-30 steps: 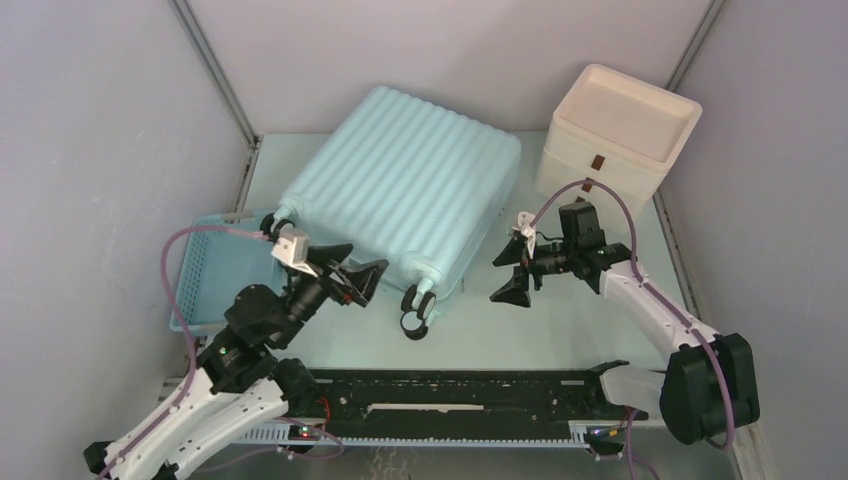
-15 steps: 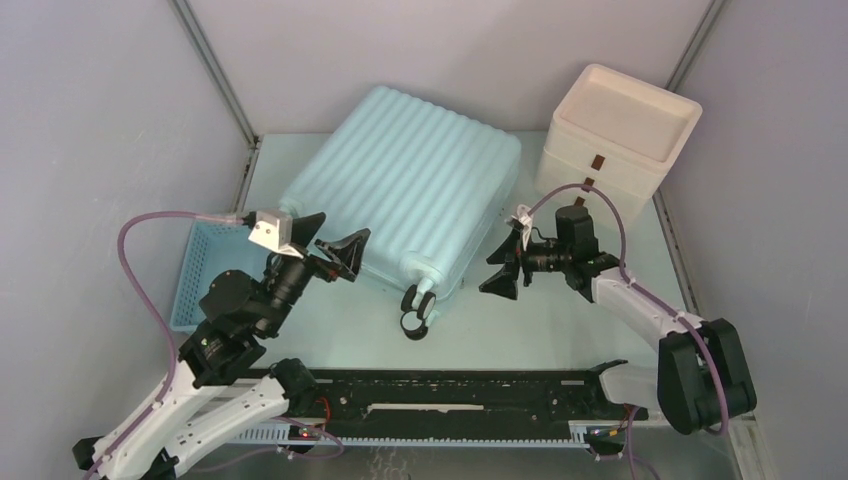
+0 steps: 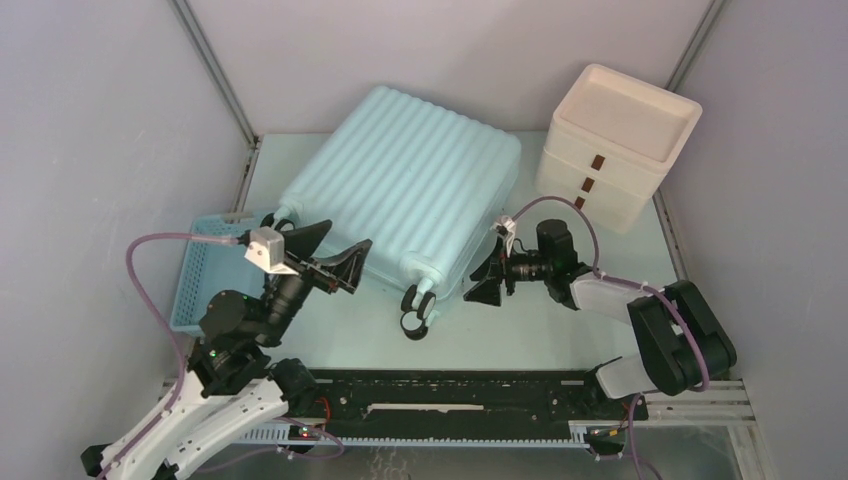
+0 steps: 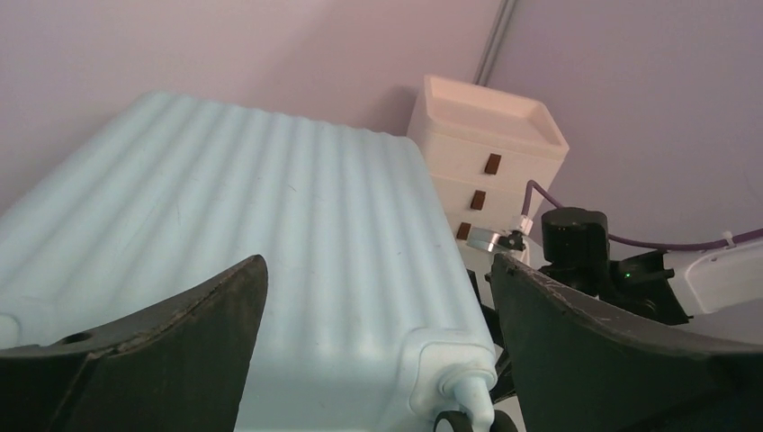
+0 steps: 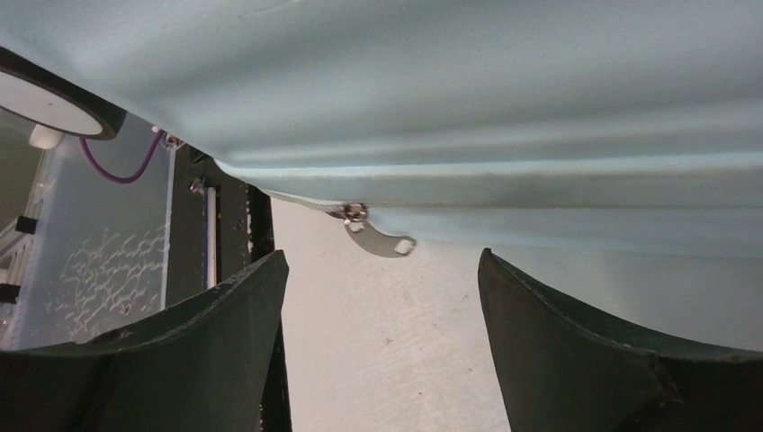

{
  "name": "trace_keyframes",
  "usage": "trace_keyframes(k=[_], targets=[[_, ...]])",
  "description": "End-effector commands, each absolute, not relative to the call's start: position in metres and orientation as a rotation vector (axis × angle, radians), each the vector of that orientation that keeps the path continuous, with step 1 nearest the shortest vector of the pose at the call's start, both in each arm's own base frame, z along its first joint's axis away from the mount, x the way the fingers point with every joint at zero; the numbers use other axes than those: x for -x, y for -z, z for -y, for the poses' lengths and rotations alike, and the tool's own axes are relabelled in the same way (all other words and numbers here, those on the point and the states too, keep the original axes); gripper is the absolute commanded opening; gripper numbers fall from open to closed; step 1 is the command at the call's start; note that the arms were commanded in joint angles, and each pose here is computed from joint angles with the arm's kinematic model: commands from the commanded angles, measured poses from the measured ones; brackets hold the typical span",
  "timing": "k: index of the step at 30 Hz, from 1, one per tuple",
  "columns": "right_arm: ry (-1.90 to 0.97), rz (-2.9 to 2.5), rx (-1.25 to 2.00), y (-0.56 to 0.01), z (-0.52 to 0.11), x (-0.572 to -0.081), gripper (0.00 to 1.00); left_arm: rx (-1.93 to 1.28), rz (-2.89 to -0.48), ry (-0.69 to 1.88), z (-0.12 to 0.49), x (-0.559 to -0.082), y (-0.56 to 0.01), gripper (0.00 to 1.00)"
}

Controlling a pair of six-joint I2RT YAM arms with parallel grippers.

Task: Open, take out, and arrange the luggage
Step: Unzip the luggage at the center of the board.

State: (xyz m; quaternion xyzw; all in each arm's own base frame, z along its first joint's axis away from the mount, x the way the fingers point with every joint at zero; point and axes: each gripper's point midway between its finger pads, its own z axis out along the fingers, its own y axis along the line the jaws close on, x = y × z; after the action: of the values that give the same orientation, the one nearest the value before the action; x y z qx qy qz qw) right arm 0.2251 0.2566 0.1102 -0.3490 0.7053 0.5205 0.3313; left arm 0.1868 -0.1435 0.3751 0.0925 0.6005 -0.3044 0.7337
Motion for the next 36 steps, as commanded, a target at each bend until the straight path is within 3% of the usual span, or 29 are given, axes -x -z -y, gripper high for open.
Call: trace_keyframes(k=[1,7,25,31,36], targets=[[-1.345,-1.710,0.978,-0.127,-0.275,-0.224,0.86,-0.183,-1.274,0.759,0.159,-0.189,-0.370,0.97],[-1.248,-1.655,0.895,-0.136,-0.279,-0.238,0.83,-0.120,-1.240,0.827,0.162,-0.190,-0.357,0.91],[-1.220,-1.644,0.944,-0.121,-0.295,-0.233,0.58,-0.049,-1.393,0.941,0.176,-0.190,-0.300,0.81],[-1.247,-1.632,0.959,-0.119,-0.296,-0.229,0.44,-0.034,-1.402,0.993,0.179,-0.186,-0.293,0.79],[-1.272,-1.623,0.974,-0.119,-0.297,-0.225,0.23,-0.024,-1.397,1.003,0.178,-0.185,-0.293,0.78]])
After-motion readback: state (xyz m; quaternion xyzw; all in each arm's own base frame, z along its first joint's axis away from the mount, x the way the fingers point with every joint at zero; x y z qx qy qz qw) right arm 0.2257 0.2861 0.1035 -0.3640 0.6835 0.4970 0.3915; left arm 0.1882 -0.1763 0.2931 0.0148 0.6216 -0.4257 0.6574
